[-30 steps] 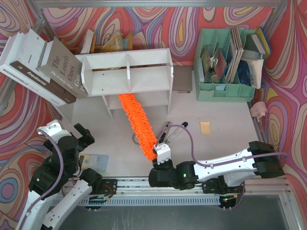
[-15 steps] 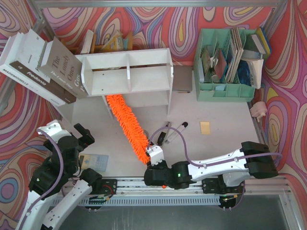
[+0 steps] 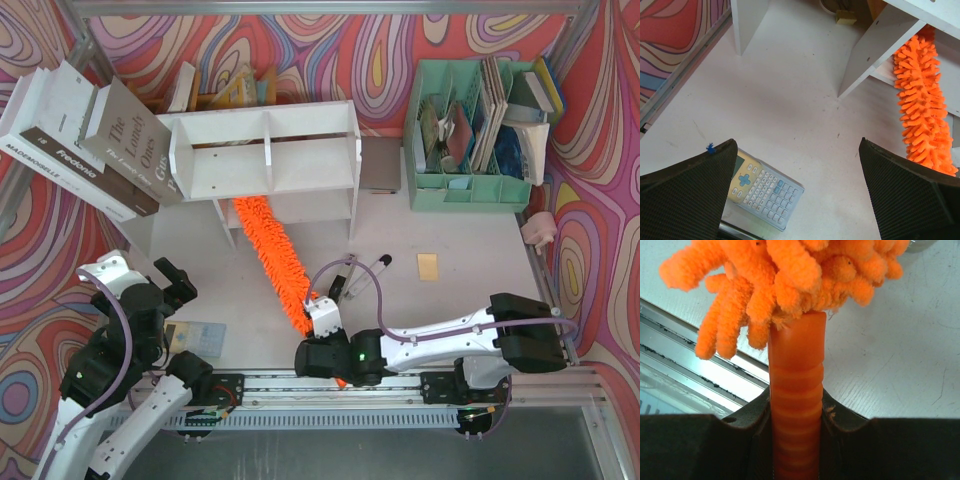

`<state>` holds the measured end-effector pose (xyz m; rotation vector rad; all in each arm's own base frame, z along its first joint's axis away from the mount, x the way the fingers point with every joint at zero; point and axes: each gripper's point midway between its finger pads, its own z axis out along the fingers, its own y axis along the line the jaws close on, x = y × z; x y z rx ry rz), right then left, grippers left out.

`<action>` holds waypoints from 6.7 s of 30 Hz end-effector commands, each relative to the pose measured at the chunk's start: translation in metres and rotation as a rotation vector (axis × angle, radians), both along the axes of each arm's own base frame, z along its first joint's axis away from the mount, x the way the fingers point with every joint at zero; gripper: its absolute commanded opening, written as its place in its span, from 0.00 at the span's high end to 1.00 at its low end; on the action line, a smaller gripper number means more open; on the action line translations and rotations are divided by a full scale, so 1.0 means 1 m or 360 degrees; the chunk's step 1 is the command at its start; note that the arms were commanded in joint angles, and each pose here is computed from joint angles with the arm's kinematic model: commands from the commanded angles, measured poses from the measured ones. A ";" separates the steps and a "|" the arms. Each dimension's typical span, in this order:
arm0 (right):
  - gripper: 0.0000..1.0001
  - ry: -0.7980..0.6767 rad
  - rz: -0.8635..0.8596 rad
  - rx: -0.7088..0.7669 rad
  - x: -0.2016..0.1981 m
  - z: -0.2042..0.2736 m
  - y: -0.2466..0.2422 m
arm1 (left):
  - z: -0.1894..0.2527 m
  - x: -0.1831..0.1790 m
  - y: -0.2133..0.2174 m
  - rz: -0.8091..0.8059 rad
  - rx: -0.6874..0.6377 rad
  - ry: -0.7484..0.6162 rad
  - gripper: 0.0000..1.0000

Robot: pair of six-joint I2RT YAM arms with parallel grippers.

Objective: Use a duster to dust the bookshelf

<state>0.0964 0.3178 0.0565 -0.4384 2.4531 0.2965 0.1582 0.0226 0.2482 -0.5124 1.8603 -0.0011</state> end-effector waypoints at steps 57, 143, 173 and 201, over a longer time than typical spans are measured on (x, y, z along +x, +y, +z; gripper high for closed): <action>1.00 -0.0310 0.0115 0.0073 0.033 0.089 0.063 | 0.001 -0.005 0.008 0.0040 0.0005 -0.0024 0.02; 1.00 -0.0430 -0.0601 0.0201 0.044 0.101 -0.050 | 0.000 -0.005 0.008 0.0051 0.0015 -0.0012 0.02; 1.00 -0.0087 -0.0465 0.0169 0.050 0.043 -0.025 | 0.000 -0.003 0.007 0.0041 0.0023 -0.0002 0.02; 1.00 -0.0108 0.0115 -0.0096 -0.040 0.038 -0.010 | 0.001 -0.006 0.011 0.0065 0.0019 -0.0023 0.02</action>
